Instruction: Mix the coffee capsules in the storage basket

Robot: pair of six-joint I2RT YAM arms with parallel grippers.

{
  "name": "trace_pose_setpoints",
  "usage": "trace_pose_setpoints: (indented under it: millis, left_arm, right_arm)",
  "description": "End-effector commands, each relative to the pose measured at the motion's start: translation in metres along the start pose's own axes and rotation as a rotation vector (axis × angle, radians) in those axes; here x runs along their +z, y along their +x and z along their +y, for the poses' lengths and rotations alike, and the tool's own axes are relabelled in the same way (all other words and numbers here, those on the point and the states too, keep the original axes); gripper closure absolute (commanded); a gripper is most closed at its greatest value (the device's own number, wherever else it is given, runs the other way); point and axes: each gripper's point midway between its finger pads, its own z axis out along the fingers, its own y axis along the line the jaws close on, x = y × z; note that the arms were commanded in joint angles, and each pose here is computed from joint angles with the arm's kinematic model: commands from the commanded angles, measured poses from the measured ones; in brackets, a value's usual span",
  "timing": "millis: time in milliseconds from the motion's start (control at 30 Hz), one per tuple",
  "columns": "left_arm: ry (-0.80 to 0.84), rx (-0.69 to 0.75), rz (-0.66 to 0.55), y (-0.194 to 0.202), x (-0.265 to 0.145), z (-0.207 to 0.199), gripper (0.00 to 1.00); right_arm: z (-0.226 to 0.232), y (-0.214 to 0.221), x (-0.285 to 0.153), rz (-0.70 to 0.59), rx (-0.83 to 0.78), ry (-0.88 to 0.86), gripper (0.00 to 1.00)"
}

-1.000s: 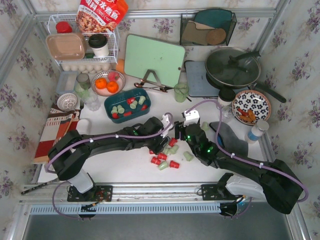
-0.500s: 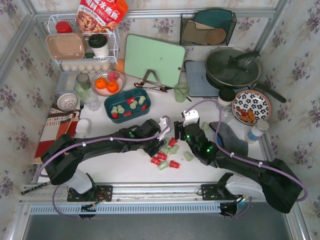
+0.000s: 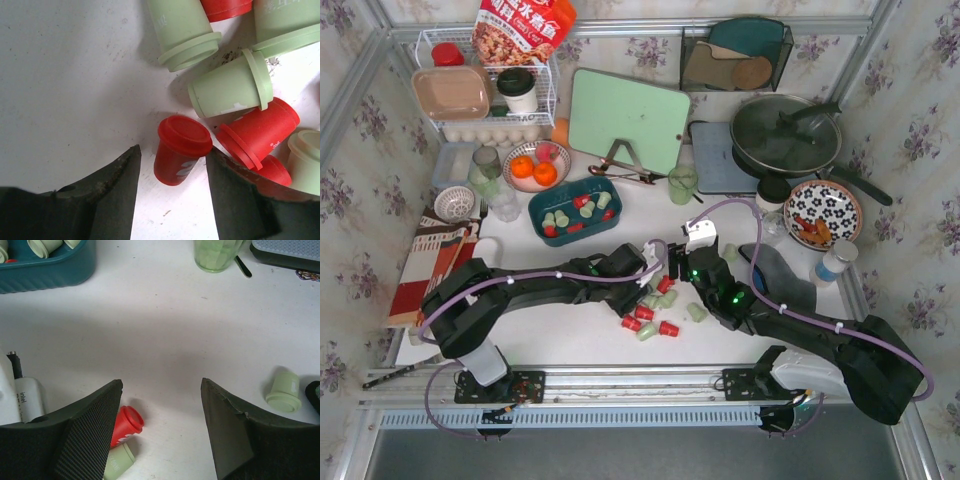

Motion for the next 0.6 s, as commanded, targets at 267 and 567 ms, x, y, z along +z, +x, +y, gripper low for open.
trace_pose_setpoints:
  millis: [267, 567]
  left_arm:
    - [-0.055, -0.026, -0.054, -0.015, -0.002, 0.012, 0.72]
    - [-0.165, -0.315, -0.190, -0.034, -0.045, 0.079, 0.73]
  right_arm:
    - [0.003, -0.007, 0.000, -0.017, 0.020, -0.004, 0.28]
    - [0.003, -0.007, 0.001, -0.017, 0.023, -0.007, 0.28]
